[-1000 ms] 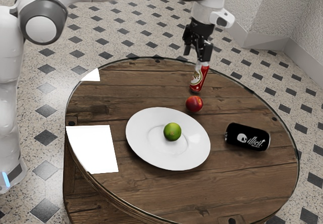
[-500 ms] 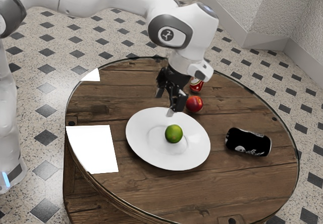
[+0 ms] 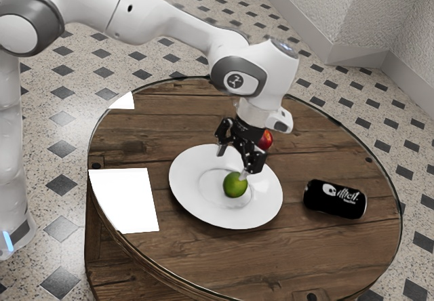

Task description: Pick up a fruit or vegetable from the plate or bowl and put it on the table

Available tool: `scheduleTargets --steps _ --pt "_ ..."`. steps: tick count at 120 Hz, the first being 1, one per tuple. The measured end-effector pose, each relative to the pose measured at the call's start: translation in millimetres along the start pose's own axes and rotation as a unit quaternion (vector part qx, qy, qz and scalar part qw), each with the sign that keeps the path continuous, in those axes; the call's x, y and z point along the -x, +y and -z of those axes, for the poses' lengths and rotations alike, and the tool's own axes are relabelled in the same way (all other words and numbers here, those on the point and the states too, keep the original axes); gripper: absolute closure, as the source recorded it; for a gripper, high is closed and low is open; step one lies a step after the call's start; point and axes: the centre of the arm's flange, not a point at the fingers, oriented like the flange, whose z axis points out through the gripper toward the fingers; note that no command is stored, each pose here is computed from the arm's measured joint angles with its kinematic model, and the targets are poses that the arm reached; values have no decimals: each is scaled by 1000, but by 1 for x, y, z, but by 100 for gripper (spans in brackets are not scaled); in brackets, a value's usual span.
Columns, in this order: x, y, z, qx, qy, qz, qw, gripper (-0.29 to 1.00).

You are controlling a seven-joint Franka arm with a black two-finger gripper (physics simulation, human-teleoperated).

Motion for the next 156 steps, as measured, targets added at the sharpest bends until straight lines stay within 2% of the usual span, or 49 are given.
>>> scheduleTargets --steps 55,82,98,156 --pt "11 23 -29 14 10 25 1000 0" --pt "-3 23 -47 13 3 38 999 0" --pt "-11 28 -33 19 18 37 999 0" --pt "-20 28 -52 6 19 34 999 0"
